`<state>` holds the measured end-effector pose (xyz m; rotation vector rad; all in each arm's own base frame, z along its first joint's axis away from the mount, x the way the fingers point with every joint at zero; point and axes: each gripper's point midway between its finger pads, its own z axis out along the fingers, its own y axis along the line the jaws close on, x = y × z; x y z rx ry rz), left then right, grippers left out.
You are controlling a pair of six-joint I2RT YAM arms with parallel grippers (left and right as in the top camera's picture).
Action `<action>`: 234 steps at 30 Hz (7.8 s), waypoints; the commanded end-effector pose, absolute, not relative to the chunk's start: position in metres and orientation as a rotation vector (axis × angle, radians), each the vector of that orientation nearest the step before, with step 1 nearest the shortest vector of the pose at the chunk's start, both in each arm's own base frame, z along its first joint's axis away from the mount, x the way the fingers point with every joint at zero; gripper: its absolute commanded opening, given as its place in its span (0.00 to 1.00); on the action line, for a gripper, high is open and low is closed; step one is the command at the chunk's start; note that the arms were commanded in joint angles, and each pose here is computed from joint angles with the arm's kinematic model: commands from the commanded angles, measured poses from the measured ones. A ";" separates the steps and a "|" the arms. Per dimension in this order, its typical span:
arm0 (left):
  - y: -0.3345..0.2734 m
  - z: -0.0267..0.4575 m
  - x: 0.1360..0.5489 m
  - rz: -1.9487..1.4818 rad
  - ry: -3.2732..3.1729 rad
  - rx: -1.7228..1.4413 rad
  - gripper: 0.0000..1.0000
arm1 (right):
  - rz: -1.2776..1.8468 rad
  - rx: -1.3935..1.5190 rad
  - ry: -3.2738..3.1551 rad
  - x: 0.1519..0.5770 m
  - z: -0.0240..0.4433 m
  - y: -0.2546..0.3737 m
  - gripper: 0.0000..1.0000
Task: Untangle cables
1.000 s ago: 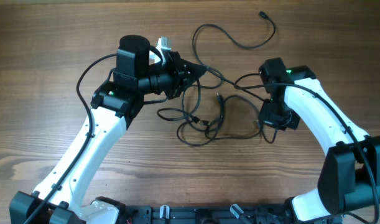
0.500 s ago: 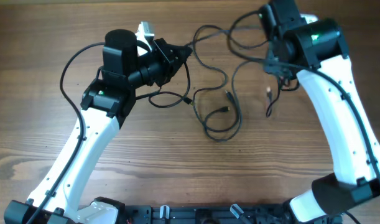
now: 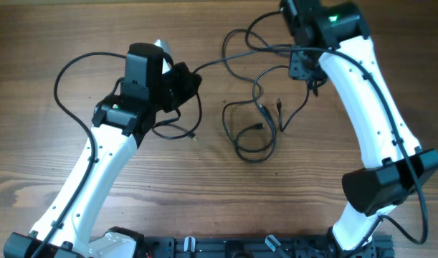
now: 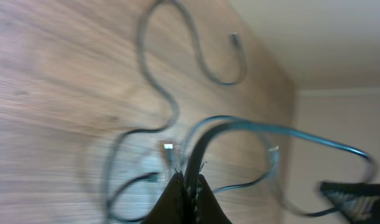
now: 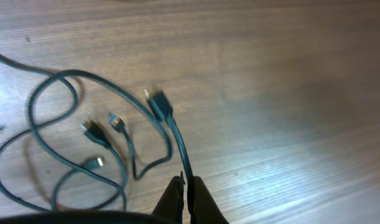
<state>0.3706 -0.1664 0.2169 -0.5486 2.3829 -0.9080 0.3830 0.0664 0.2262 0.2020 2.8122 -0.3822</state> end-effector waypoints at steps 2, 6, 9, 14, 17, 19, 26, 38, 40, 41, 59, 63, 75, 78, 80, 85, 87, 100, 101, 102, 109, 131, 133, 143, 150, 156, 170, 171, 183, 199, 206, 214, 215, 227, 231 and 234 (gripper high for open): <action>-0.135 0.190 0.383 -0.604 2.414 -0.498 0.31 | -0.237 -0.115 2.864 0.405 0.205 0.080 0.69; -0.137 0.181 0.383 -0.562 2.448 -0.401 1.00 | -0.169 -0.126 2.853 0.404 0.217 0.087 0.84; -0.141 0.183 0.382 -0.587 2.452 -0.369 0.88 | 0.074 -0.312 2.875 0.395 0.218 0.118 0.84; -0.124 0.206 0.389 -0.635 2.406 -0.425 0.81 | 0.448 -0.530 2.827 0.387 0.217 0.181 0.83; -0.072 0.236 0.396 -0.609 2.321 -0.633 0.79 | 0.625 -0.494 2.775 0.402 0.207 0.232 0.79; -0.042 0.234 0.394 -0.569 2.305 -0.727 0.79 | 0.682 -0.331 2.792 0.413 0.194 0.261 0.76; 0.011 0.212 0.378 -0.463 2.327 -0.963 0.92 | 0.676 0.024 2.892 0.437 0.088 0.330 0.62; 0.010 0.202 0.364 -0.442 2.393 -0.994 1.00 | 0.451 0.237 2.785 0.478 -0.010 0.342 0.48; 0.010 0.202 0.364 -0.442 2.393 -0.994 1.00 | 0.433 0.242 2.767 0.482 -0.011 0.341 0.41; 0.010 0.202 0.364 -0.442 2.393 -0.994 1.00 | 0.410 0.248 2.757 0.484 -0.012 0.338 0.36; 0.010 0.202 0.364 -0.443 2.394 -0.994 1.00 | 0.811 -0.457 2.346 0.414 0.311 0.297 0.04; 0.010 0.202 0.364 -0.442 2.393 -0.994 1.00 | 0.780 -0.317 2.201 0.403 0.388 0.229 0.04; 0.010 0.202 0.364 -0.442 2.393 -0.994 1.00 | 0.558 -0.728 2.446 0.422 0.272 0.183 0.82; 0.010 0.202 0.364 -0.442 2.393 -0.994 1.00 | 0.554 -0.990 2.555 0.440 0.175 0.194 0.83; 0.010 0.202 0.364 -0.442 2.393 -0.994 1.00 | 0.588 -1.029 2.638 0.449 0.117 0.198 0.80; 0.010 0.202 0.364 -0.442 2.393 -0.994 1.00 | 0.878 -1.011 2.596 0.445 0.102 0.228 0.37; 0.010 0.202 0.364 -0.442 2.393 -0.994 1.00 | 0.918 -0.929 2.616 0.447 0.105 0.232 0.04; 0.010 0.202 0.364 -0.442 2.393 -0.994 1.00 | 0.672 -0.279 1.980 0.401 0.476 0.169 0.04; 0.010 0.202 0.364 -0.442 2.393 -0.994 1.00 | 0.625 -0.196 1.958 0.400 0.487 0.157 0.04; 0.010 0.202 0.364 -0.442 2.393 -0.994 1.00 | 0.610 -0.174 1.935 0.397 0.494 0.152 0.04; 0.010 0.202 0.364 -0.442 2.393 -0.994 1.00 | 0.846 -0.061 1.862 0.400 0.519 0.169 0.04; -0.063 0.217 0.380 -0.807 2.442 -0.668 0.34 | 0.890 -0.081 1.732 0.367 0.564 0.160 0.04; -0.139 0.225 0.368 -1.006 2.464 -0.063 0.38 | 0.879 -0.090 1.736 0.367 0.563 0.160 0.04; -0.292 0.203 0.338 -1.112 2.337 0.631 0.63 | 0.875 -0.086 1.768 0.366 0.555 0.160 0.04; -0.325 0.169 0.348 -1.105 2.282 0.756 0.63 | 0.878 -0.080 1.781 0.365 0.552 0.160 0.04; -0.296 0.143 0.405 -0.825 2.330 0.497 0.04 | 0.822 -0.009 1.798 0.373 0.547 0.141 0.04; -0.174 0.111 0.420 -0.427 2.580 0.124 0.04 | 0.285 0.592 1.808 0.428 0.475 -0.174 0.04; -0.178 0.111 0.418 -0.431 2.580 0.138 0.04 | 0.260 0.562 1.826 0.441 0.465 -0.182 0.04; -0.214 0.111 0.401 -0.473 2.587 0.215 0.04 | -0.163 0.677 1.987 0.553 0.271 -0.317 0.05; -0.221 0.154 0.415 -0.535 2.495 0.140 0.24 | 0.547 0.562 2.349 0.487 0.270 -0.159 1.00; -0.217 0.220 0.409 -0.627 2.376 0.022 1.00 | 0.810 0.016 2.531 0.467 0.282 0.037 0.99; -0.051 0.174 0.405 -0.272 2.463 -0.874 1.00 | 0.878 -0.215 2.659 0.446 0.245 0.163 0.99; -0.018 0.169 0.400 -0.224 2.455 -0.984 1.00 | 0.873 -0.228 2.673 0.444 0.234 0.181 0.98; 0.051 0.150 0.358 -0.105 2.506 -1.264 1.00 | 1.046 -0.857 2.584 0.432 0.084 0.318 0.84; 0.051 0.150 0.357 -0.102 2.511 -1.266 1.00 | 1.174 -0.830 2.606 0.429 0.043 0.343 0.83; 0.051 0.150 0.357 -0.102 2.511 -1.266 1.00 | 1.231 -0.814 2.647 0.415 0.022 0.367 0.82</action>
